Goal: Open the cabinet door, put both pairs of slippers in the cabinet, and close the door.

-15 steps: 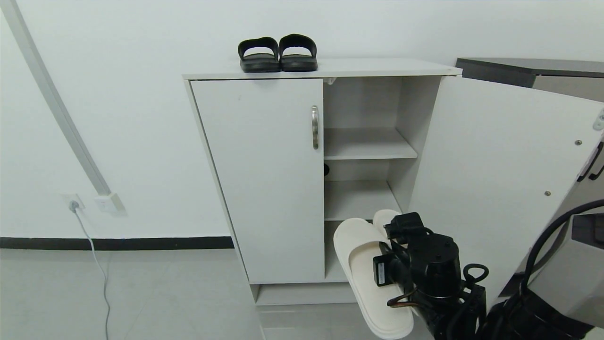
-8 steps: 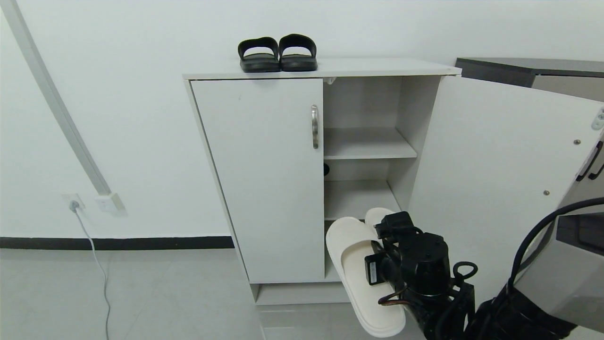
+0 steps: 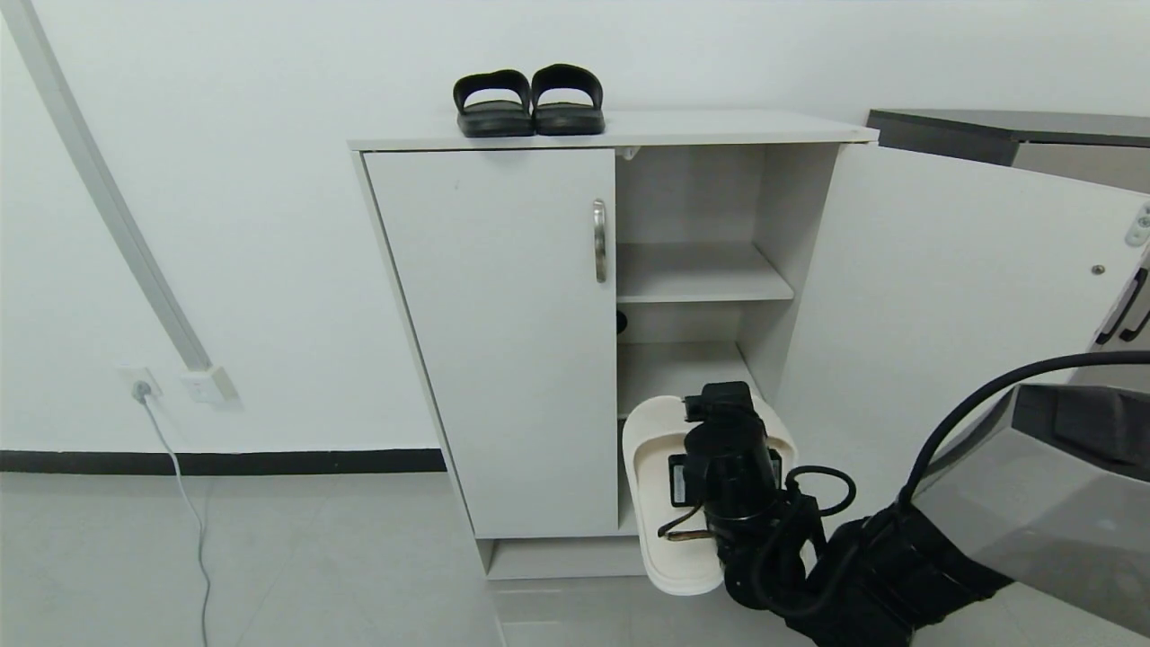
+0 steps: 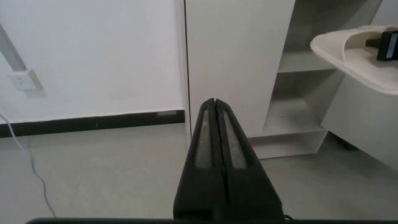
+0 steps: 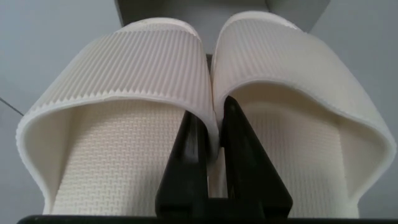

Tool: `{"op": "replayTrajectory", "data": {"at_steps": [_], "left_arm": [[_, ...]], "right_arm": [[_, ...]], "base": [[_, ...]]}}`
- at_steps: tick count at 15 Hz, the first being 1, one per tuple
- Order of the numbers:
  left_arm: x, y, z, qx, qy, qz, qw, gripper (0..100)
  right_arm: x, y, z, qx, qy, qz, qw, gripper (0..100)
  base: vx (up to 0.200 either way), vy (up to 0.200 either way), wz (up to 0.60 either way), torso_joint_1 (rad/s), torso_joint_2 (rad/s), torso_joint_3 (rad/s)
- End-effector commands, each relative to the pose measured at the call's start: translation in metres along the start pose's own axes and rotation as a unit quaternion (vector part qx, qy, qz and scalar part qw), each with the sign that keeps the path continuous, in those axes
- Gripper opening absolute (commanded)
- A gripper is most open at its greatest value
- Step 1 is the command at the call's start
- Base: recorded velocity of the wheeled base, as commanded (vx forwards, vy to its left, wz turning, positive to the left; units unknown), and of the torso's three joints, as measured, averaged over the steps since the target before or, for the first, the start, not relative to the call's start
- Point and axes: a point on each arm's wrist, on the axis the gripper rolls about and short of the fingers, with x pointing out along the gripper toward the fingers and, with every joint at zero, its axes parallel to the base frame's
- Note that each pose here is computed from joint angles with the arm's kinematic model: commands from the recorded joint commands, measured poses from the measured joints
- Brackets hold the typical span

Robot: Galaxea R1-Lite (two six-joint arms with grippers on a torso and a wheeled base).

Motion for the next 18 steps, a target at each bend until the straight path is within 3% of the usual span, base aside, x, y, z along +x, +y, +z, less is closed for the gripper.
{"op": "replayTrajectory", "data": {"at_steps": [1, 3, 9, 15, 18], "left_arm": [[0.000, 0.000, 0.000, 0.000, 0.002, 0.001, 1.0000, 0], [0.000, 0.000, 0.000, -0.001, 0.002, 0.002, 1.0000, 0], [0.000, 0.000, 0.000, -0.001, 0.002, 0.002, 1.0000, 0], [0.000, 0.000, 0.000, -0.002, 0.002, 0.001, 1.0000, 0], [0.000, 0.000, 0.000, -0.002, 0.002, 0.001, 1.0000, 0]], "right_arm": [[0.001, 0.009, 0.007, 0.023, -0.001, -0.001, 1.000, 0], [0.001, 0.009, 0.008, 0.025, -0.001, -0.001, 1.000, 0], [0.003, 0.012, -0.001, 0.015, 0.008, -0.001, 1.000, 0], [0.032, 0.035, -0.029, 0.000, 0.018, 0.011, 1.000, 0], [0.044, 0.037, -0.044, -0.014, 0.019, 0.033, 0.999, 0]], "base": [[0.000, 0.000, 0.00, 0.000, 0.00, 0.000], [0.000, 0.000, 0.00, 0.000, 0.00, 0.000], [0.000, -0.200, 0.00, 0.004, 0.00, 0.002], [0.000, 0.000, 0.00, 0.000, 0.00, 0.000], [0.000, 0.000, 0.00, 0.000, 0.00, 0.000]]}}
